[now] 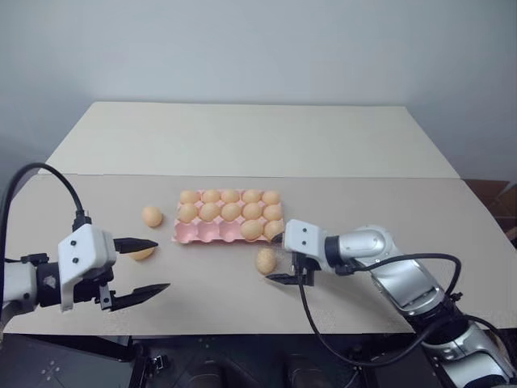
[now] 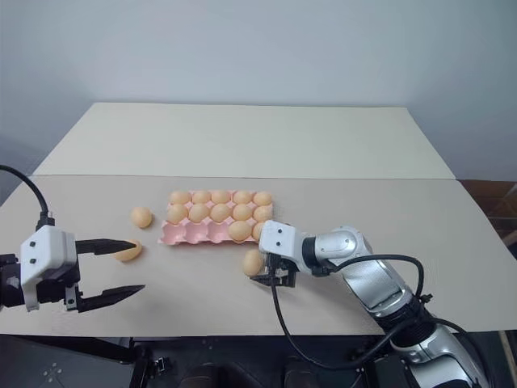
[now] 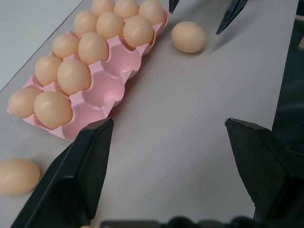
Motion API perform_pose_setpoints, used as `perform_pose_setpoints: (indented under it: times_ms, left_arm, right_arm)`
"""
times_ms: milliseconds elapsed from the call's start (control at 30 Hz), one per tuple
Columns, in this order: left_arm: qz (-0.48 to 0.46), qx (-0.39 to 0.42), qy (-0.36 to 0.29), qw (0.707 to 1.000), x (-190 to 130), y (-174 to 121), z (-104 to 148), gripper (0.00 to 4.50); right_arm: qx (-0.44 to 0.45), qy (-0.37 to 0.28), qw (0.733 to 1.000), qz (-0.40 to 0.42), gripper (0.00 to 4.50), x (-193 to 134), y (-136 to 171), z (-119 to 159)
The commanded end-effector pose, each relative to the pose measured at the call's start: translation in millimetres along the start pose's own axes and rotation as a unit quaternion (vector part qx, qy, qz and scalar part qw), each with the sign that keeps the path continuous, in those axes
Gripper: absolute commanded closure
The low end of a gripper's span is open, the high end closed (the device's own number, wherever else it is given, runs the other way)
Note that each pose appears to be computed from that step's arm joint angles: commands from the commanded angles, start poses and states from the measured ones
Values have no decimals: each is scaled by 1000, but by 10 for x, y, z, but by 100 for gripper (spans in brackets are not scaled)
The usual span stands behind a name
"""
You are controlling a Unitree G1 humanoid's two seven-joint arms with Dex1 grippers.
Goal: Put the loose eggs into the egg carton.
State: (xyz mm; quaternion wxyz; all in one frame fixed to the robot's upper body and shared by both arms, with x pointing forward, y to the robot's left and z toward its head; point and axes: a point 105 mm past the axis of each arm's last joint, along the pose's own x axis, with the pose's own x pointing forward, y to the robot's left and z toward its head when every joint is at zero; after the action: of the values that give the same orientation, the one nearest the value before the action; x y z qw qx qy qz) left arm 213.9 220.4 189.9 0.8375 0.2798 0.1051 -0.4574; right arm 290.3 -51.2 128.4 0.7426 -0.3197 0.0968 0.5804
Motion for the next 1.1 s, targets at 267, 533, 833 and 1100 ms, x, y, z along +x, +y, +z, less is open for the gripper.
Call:
perform_pose_setpoints:
  times_ms: [267, 533, 833, 1100]
  left_arm:
    - [19, 7, 14, 1000, -41, -34, 23, 44]
    - [23, 4, 14, 1000, -34, -49, 13, 44]
    - [34, 3, 21, 999, -89, -16, -27, 44]
    - [56, -7, 35, 998, -170, 33, -125, 44]
  right_arm:
    - [0, 8, 1000, -19, 3, 164, -117, -32]
    - [-1, 4, 1000, -8, 123, 122, -83, -5]
    - [-43, -26, 999, -8, 179, -62, -70, 250]
    - [-115, -90, 986, -85, 179, 74, -435, 766]
